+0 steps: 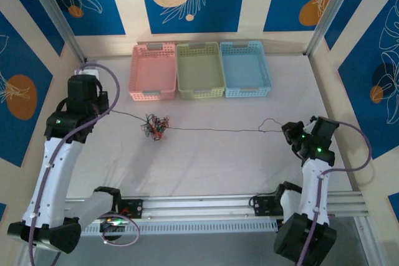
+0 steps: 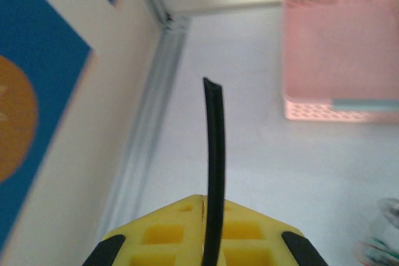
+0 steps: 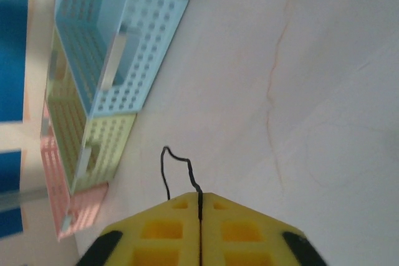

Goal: Untangle the cables

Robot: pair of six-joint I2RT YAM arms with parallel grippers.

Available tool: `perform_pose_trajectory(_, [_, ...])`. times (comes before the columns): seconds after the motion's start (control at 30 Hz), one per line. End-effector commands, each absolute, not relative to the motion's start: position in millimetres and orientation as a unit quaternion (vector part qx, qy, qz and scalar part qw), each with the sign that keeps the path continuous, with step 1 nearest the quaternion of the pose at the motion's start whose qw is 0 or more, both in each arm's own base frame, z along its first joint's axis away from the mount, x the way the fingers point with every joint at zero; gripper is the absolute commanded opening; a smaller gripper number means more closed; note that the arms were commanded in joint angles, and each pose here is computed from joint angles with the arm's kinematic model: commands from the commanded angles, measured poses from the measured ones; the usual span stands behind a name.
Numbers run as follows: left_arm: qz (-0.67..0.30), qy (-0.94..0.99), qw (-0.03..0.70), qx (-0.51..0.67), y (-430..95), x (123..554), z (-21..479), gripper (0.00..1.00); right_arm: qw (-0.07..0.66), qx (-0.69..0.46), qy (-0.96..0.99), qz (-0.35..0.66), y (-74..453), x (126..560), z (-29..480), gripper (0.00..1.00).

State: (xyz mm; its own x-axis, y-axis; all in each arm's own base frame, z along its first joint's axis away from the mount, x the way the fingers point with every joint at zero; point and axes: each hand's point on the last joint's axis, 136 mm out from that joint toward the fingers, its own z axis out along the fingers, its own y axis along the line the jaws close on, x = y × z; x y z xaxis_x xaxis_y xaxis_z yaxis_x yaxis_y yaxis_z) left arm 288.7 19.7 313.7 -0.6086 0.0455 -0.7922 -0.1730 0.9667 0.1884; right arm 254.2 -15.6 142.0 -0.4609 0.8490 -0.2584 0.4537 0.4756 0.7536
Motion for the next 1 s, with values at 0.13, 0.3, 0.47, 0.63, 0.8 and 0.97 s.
perform_pose_trajectory(0.13, [-0.064, 0.905, 0.421, -0.012, -41, 297, 267, 0.00, 0.273, 0.353, 0.846, 0.291, 20, 238, 135, 0.49])
perform_pose_trajectory(0.3, [-0.092, 0.908, 0.408, 0.005, -53, 294, 257, 0.00, 0.305, 0.290, 0.858, 0.296, 44, 236, 173, 0.52])
perform_pose_trajectory(0.47, [-0.095, 0.908, 0.408, 0.011, -54, 291, 253, 0.00, 0.308, 0.155, 0.864, 0.367, 115, 246, 215, 0.50])
perform_pose_trajectory(0.63, [-0.093, 0.908, 0.407, 0.011, -53, 288, 248, 0.00, 0.235, 0.025, 0.882, 0.407, 227, 240, 221, 0.49])
perform_pose_trajectory(0.8, [-0.085, 0.909, 0.409, 0.014, -51, 286, 246, 0.00, 0.173, -0.114, 0.887, 0.413, 340, 241, 201, 0.51])
perform_pose_trajectory(0.97, [-0.069, 0.906, 0.417, 0.011, -45, 284, 246, 0.00, 0.118, -0.242, 0.872, 0.408, 403, 261, 168, 0.52])
